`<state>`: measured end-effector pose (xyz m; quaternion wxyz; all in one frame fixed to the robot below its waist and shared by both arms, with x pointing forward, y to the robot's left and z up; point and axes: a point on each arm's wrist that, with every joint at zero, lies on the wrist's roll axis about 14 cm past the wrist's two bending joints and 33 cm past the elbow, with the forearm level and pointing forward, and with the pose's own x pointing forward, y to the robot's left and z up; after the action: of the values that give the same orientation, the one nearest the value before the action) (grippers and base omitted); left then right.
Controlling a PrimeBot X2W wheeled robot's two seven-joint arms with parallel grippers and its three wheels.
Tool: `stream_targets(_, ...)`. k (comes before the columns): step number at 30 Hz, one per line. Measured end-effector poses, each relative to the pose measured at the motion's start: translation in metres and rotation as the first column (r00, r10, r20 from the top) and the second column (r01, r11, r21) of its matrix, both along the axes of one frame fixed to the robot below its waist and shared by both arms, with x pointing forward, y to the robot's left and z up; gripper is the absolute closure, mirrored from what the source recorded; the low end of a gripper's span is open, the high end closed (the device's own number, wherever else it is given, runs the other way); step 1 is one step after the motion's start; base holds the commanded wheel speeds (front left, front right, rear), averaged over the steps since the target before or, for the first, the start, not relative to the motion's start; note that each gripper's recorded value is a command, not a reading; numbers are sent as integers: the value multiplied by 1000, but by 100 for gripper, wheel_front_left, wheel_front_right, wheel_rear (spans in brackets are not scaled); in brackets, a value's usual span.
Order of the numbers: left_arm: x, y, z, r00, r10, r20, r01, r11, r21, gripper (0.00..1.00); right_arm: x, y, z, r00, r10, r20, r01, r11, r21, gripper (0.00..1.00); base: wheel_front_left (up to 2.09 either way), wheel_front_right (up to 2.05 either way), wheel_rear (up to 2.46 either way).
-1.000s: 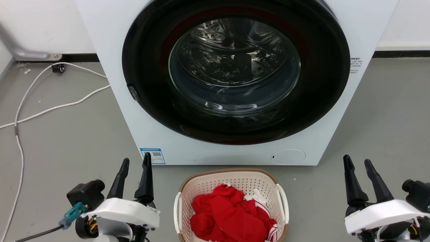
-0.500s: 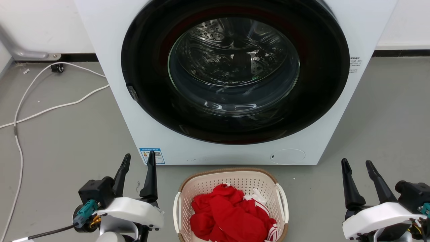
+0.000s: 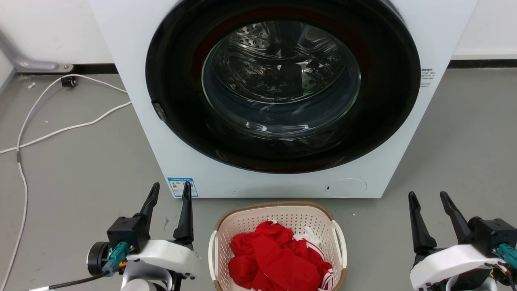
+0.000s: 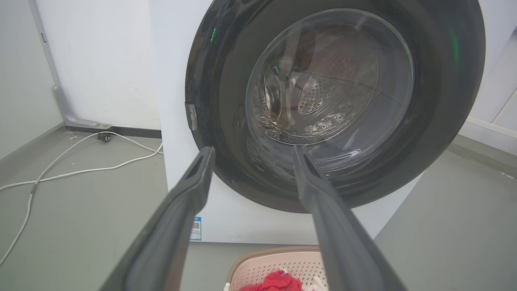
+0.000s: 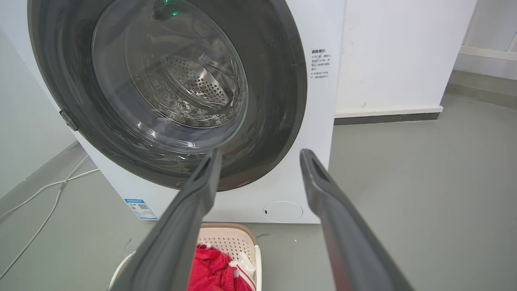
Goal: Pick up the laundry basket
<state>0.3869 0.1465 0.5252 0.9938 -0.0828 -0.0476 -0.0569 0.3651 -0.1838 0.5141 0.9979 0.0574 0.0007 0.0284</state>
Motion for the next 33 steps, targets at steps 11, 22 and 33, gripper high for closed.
stream_targets(11,-1,-3,-2,1000,-5,14,4,998,70,0,-3,1,-2,1000,6,-2,-6,996,-84,0,0,0,0)
stream_targets(22,-1,-4,-2,1000,-4,30,0,992,128,0,-3,2,-2,1000,12,2,-12,988,-153,0,0,0,0)
stream_targets(33,-2,-3,-3,999,5,36,-10,991,130,0,-3,3,-2,1000,17,7,-16,986,-167,0,0,0,0)
